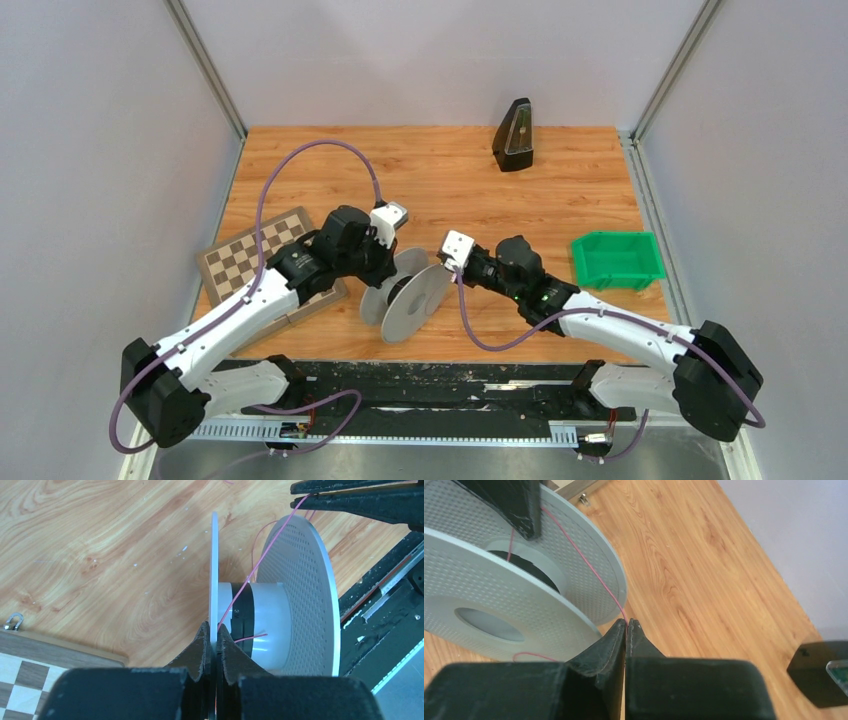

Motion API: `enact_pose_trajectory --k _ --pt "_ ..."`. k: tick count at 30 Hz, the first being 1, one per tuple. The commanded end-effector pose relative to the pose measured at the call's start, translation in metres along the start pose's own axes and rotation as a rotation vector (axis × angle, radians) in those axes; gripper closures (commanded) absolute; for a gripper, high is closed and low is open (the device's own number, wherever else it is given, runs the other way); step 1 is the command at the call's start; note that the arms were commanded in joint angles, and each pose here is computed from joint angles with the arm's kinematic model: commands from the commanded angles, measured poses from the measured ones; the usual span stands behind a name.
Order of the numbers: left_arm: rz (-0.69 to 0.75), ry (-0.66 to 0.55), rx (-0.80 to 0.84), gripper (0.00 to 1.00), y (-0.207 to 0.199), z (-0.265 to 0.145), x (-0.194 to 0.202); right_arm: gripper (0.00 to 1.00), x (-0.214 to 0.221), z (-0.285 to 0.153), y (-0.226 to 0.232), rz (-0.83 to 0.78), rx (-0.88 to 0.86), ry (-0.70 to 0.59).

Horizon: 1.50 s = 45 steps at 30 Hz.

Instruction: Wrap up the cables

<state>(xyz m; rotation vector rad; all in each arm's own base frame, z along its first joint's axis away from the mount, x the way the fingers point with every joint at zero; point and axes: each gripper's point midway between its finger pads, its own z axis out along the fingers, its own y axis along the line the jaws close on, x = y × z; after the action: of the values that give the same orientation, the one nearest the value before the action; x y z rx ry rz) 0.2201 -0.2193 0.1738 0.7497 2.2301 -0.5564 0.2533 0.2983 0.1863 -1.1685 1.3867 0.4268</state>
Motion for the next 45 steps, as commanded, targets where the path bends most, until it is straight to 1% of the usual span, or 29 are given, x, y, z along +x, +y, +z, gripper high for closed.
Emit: enact_pose_trajectory --k 1,4,6,8,11,13,14,18,20,25,30,37,41,45 --pt "0.006 -0.151 0.025 1.0 -0.009 -0.027 -0.037 0.96 0.011 -0.014 -0.001 0.145 0.083 0.029" --pt "0.001 -0.16 0.014 1.0 -0.009 -0.035 -0.044 0.94 0.013 -0.022 -0.012 0.197 0.166 0.047" --pt "-0.005 -0.159 -0.014 1.0 -0.005 -0.039 -0.048 0.88 0.009 -0.03 -0.024 0.248 0.235 0.054" --pt "-0.022 -0.161 -0.056 1.0 0.001 -0.043 -0.052 0.8 -0.001 -0.038 -0.029 0.327 0.27 0.041" --pt "-0.036 -0.183 -0.087 1.0 0.004 -0.055 -0.06 0.67 -0.013 -0.051 -0.019 0.372 0.219 -0.02" --pt "-0.047 -0.208 -0.093 1.0 0.004 -0.064 -0.066 0.6 -0.02 -0.058 -0.003 0.358 0.145 -0.091" --pt "-0.055 -0.218 -0.095 1.0 0.004 -0.067 -0.068 0.56 -0.027 -0.063 0.003 0.343 0.113 -0.15" --pt "-0.064 -0.264 -0.087 1.0 0.0 -0.084 -0.078 0.47 -0.036 -0.073 0.025 0.33 0.019 -0.279" --pt "-0.072 -0.28 -0.084 1.0 -0.002 -0.091 -0.082 0.44 -0.037 -0.076 0.029 0.339 0.002 -0.314" --pt "-0.083 -0.32 -0.038 1.0 -0.013 -0.109 -0.094 0.4 -0.029 -0.069 0.047 0.35 -0.07 -0.309" --pt "-0.067 -0.365 0.016 1.0 -0.024 -0.126 -0.103 0.39 -0.02 -0.059 0.06 0.348 -0.101 -0.31" --pt "-0.093 -0.378 0.057 1.0 -0.033 -0.136 -0.105 0.39 -0.021 -0.044 0.072 0.349 -0.126 -0.335" --pt "-0.103 -0.379 0.069 1.0 -0.035 -0.138 -0.106 0.33 -0.019 -0.037 0.08 0.304 -0.131 -0.346" --pt "-0.092 -0.383 0.085 1.0 -0.039 -0.143 -0.105 0.32 -0.017 -0.033 0.074 0.242 -0.08 -0.35"
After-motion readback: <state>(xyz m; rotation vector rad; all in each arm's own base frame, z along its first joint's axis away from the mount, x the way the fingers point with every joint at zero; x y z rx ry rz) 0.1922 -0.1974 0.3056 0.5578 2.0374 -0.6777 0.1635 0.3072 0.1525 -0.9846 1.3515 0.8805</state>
